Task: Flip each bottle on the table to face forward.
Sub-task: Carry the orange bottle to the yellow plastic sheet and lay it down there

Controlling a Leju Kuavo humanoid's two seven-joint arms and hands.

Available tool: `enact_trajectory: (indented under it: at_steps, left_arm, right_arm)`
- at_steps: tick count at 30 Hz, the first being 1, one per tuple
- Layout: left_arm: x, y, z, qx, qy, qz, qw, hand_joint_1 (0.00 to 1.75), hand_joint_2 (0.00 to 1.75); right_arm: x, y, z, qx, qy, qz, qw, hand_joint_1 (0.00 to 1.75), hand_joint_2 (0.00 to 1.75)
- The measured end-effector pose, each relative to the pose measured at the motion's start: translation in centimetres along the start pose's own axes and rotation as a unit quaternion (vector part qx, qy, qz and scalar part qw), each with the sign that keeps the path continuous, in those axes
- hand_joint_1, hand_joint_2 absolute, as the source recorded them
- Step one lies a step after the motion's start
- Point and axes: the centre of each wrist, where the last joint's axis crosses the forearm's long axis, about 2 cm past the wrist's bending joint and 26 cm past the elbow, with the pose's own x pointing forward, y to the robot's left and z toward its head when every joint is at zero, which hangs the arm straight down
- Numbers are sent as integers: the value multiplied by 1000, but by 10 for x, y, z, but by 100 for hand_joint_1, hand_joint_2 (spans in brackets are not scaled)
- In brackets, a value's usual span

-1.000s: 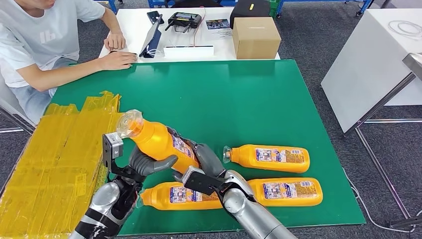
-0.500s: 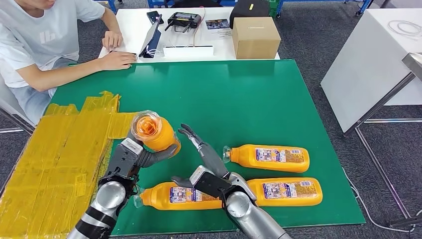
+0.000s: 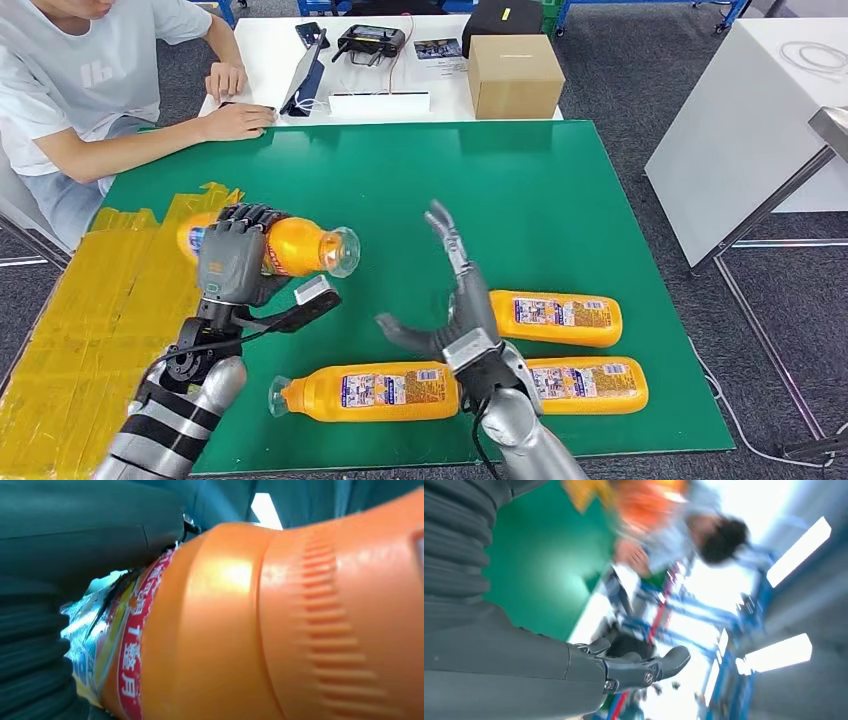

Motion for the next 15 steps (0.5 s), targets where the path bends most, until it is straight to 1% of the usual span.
enact_trajectory:
  at_steps: [2, 4, 8, 15]
  left_arm:
    - [-10, -6, -5, -22, 0, -86, 996, 175, 175]
    - [-19, -13, -9, -50, 6, -126, 991, 175, 175]
    - [-34, -25, -19, -111, 29, -166, 980, 175, 175]
    - [-66, -41, -34, -185, 63, -203, 960, 175, 175]
  right_arm:
    - [10, -5, -3, -26, -22, 4, 999, 0, 175]
    - [19, -9, -6, -42, -41, 16, 998, 0, 175]
    - [32, -14, -11, -73, -74, 47, 993, 0, 175]
    - [52, -23, -16, -150, -124, 85, 977, 0, 175]
